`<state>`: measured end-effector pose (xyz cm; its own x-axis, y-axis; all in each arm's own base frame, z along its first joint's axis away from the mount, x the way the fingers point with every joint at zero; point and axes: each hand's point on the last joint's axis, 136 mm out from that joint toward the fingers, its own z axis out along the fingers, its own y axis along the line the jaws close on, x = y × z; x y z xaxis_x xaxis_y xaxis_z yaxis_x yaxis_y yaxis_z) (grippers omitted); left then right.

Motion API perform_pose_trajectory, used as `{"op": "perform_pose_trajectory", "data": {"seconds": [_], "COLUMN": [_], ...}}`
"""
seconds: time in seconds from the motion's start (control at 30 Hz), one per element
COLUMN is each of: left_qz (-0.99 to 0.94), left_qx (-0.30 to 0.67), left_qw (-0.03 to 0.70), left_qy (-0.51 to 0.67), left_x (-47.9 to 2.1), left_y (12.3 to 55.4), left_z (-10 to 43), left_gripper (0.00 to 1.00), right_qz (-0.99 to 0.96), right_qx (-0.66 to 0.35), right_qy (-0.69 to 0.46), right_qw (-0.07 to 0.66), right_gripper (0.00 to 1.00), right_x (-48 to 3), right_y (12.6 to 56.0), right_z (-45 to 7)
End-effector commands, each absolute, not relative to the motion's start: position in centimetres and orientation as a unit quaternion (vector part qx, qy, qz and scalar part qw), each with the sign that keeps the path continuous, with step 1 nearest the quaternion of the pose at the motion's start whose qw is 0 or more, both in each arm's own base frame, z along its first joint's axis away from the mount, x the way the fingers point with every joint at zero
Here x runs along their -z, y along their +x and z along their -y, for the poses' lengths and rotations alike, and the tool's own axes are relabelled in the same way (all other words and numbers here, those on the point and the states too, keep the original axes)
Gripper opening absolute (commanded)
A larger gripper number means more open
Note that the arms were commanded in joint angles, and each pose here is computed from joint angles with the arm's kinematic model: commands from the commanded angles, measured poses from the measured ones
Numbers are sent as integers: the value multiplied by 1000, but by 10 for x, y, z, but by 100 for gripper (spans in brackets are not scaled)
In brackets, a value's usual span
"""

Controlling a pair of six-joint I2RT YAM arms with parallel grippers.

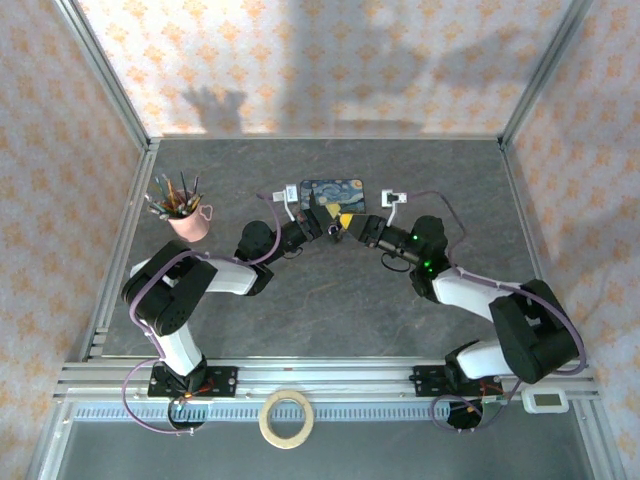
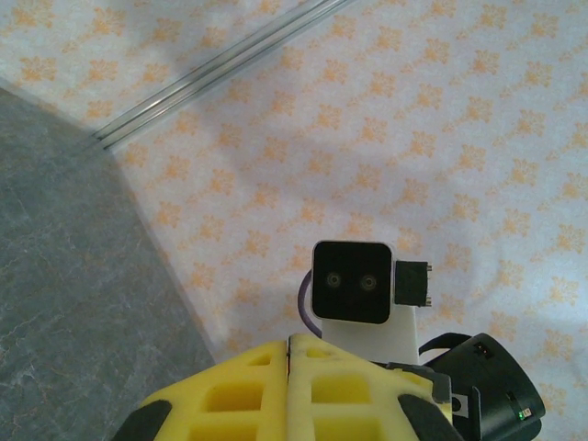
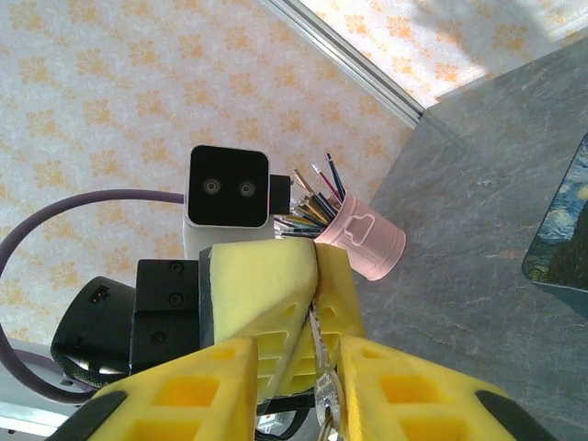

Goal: Unlock a padlock with a key

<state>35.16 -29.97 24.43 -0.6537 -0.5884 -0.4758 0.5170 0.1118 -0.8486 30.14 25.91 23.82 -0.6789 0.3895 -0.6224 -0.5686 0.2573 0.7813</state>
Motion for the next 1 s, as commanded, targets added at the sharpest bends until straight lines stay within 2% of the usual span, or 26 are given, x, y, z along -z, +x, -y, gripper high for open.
{"op": "perform_pose_trajectory", "data": {"seconds": [0.0,0.1,0.23,0.53,0.6,0.73,0.9,0.93,0.97], "left_qz": [-600,-599,-597,-595,-594,-593,-593,-596,-600], "left_qx": [673,674,676,677,678,679,680,674,668], "left_qw": [433,433,431,433,433,433,432,435,439], "left_qy": [-14,-14,-13,-19,-19,-20,-22,-25,-28], "left_x": [-262,-263,-264,-265,-265,-266,-265,-263,-261], "left_y": [349,349,348,346,345,346,345,347,349], "left_z": [301,301,302,300,300,301,300,298,295], "left_gripper": [0,0,0,0,0,0,0,7,21], "right_qz": [-682,-681,-681,-677,-676,-675,-681,-684,-688], "right_qx": [-604,-607,-610,-620,-619,-619,-603,-597,-591], "right_qy": [-70,-70,-69,-67,-66,-68,-62,-63,-64], "right_qw": [406,404,399,391,393,396,410,414,415], "right_gripper": [27,20,17,24,19,2,0,0,0], "right_x": [-242,-241,-238,-236,-237,-237,-235,-235,-234], "right_y": [298,298,300,304,304,303,307,308,310], "right_z": [-256,-256,-258,-262,-262,-261,-255,-253,-252]}}
